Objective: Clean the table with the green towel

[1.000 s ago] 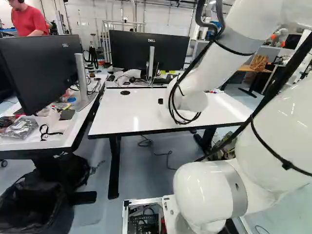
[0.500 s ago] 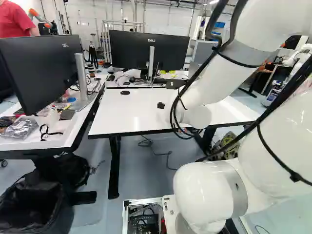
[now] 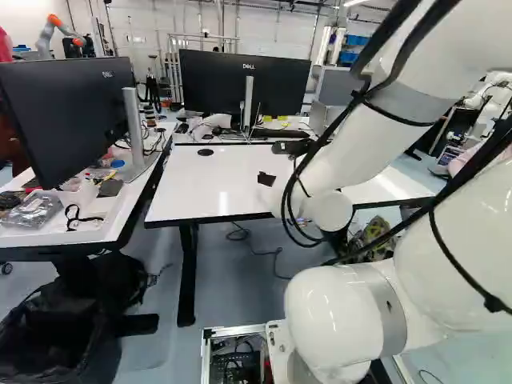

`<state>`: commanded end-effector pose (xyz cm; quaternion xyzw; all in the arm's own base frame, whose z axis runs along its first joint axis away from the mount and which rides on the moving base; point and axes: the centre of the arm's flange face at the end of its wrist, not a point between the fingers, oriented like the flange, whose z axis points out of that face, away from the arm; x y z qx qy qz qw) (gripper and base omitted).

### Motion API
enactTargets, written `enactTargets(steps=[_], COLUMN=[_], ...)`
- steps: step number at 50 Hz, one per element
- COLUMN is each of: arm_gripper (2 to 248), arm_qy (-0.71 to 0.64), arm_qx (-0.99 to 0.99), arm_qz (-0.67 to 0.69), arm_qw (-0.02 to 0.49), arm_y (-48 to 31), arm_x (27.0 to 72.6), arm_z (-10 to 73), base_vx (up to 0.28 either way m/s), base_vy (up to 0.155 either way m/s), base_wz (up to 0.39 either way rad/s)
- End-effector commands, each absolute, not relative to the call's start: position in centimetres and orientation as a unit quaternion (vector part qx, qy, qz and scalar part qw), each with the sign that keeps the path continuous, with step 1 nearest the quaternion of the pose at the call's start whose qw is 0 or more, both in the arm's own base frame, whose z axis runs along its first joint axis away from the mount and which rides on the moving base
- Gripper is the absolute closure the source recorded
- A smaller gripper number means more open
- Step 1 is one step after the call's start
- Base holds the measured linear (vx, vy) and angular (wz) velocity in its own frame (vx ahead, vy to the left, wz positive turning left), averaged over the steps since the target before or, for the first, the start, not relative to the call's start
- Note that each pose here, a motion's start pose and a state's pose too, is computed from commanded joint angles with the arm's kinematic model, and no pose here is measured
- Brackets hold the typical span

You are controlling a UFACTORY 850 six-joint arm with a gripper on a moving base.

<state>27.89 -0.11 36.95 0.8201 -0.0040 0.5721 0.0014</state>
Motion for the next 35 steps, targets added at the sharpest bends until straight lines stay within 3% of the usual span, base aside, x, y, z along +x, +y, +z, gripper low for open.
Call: enactTargets(steps=[35], arm_gripper=[3], arm_qy=[0.000], arm_qx=[0.814], arm_qz=[0.581], arm_qw=[0.000], arm_y=[0.00], arm_x=[27.03], arm_z=[36.56], base_vx=[0.000], base_vy=[0.000], base_wz=[0.000])
